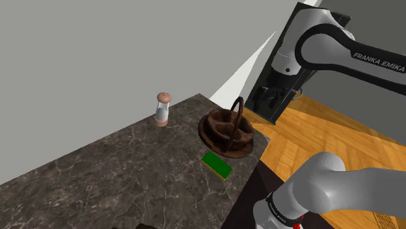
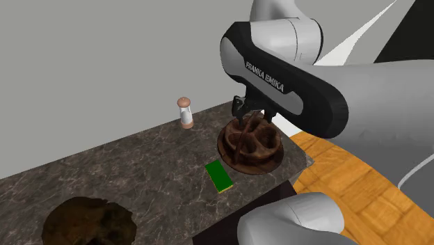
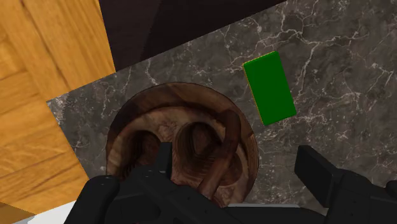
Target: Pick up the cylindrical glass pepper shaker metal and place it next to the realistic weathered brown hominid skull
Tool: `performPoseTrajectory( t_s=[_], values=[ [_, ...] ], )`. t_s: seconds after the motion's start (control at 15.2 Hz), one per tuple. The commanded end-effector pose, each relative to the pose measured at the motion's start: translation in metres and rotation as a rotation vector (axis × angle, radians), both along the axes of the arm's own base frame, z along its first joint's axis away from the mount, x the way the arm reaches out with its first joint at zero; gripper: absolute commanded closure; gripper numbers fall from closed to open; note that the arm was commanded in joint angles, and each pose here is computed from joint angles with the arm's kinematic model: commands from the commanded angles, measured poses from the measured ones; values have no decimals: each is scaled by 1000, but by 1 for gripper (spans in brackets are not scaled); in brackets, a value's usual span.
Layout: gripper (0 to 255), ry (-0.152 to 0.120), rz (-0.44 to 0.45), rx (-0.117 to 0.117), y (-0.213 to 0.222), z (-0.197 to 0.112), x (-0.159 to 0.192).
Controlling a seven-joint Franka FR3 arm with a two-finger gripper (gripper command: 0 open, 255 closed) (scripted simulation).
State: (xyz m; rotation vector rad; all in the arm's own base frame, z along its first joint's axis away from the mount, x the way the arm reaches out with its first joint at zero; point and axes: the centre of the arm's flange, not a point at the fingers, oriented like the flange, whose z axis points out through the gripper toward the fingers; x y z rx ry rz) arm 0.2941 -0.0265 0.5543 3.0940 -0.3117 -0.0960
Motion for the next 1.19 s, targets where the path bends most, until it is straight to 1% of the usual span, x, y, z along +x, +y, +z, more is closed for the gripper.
performPoseTrajectory(
  t_s=[0.0, 1.12],
  values=[
    [0, 0, 0, 0, 0, 0, 0],
    [0, -65, 43, 97, 81, -72, 180]
  ],
)
